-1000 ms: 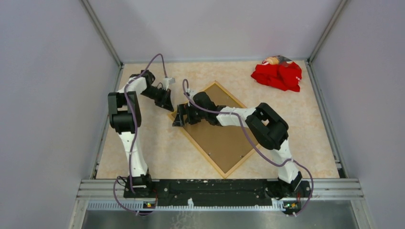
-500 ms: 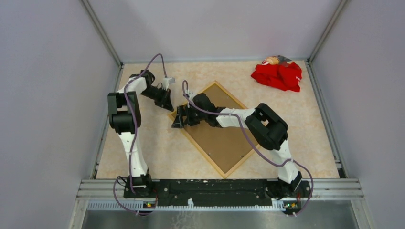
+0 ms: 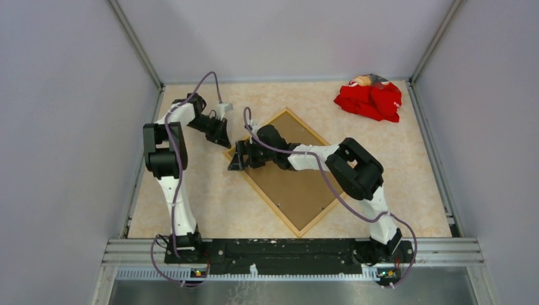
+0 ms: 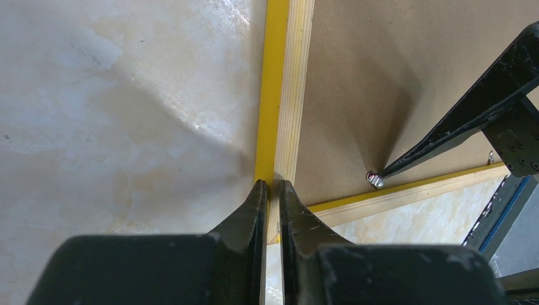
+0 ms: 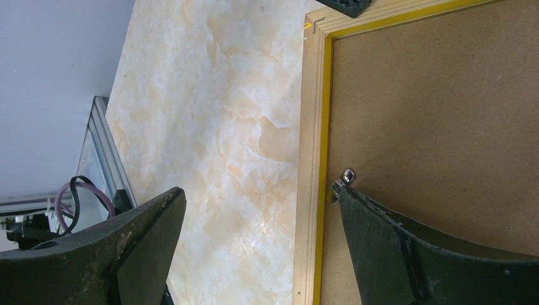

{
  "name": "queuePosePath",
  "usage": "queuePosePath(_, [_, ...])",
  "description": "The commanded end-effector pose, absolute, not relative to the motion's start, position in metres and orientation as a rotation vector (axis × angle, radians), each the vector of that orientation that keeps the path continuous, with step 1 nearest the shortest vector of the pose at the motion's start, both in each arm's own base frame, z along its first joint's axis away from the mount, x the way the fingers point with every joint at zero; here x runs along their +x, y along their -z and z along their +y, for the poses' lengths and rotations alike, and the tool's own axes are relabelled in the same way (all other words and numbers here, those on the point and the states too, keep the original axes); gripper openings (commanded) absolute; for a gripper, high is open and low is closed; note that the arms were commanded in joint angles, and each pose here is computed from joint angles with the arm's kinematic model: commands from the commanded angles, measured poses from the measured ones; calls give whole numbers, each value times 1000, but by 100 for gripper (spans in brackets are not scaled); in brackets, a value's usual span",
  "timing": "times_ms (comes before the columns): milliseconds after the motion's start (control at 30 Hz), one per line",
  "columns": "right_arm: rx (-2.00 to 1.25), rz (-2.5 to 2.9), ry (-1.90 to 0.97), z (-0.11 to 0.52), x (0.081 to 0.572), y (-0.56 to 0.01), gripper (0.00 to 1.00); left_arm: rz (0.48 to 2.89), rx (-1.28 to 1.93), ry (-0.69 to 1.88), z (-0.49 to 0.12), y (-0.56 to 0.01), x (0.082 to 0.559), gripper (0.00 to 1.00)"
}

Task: Put the photo into the frame
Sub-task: Install the photo frame at the center of the board.

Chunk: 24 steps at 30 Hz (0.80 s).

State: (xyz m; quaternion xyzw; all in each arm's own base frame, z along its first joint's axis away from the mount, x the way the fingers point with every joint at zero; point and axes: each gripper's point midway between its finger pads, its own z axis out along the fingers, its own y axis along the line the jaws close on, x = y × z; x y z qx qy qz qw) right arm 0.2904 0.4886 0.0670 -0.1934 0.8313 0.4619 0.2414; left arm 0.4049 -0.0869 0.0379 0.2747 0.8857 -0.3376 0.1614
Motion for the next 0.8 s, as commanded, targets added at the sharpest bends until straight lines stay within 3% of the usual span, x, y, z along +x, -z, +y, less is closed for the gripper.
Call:
queuePosePath(0, [-534, 2266, -1300, 496, 281, -65, 90, 2615, 833, 925, -84, -18, 387, 13])
queuePosePath(767, [-438, 2282, -1309, 491, 275, -60, 90, 2609, 834, 930, -85, -20, 386, 13])
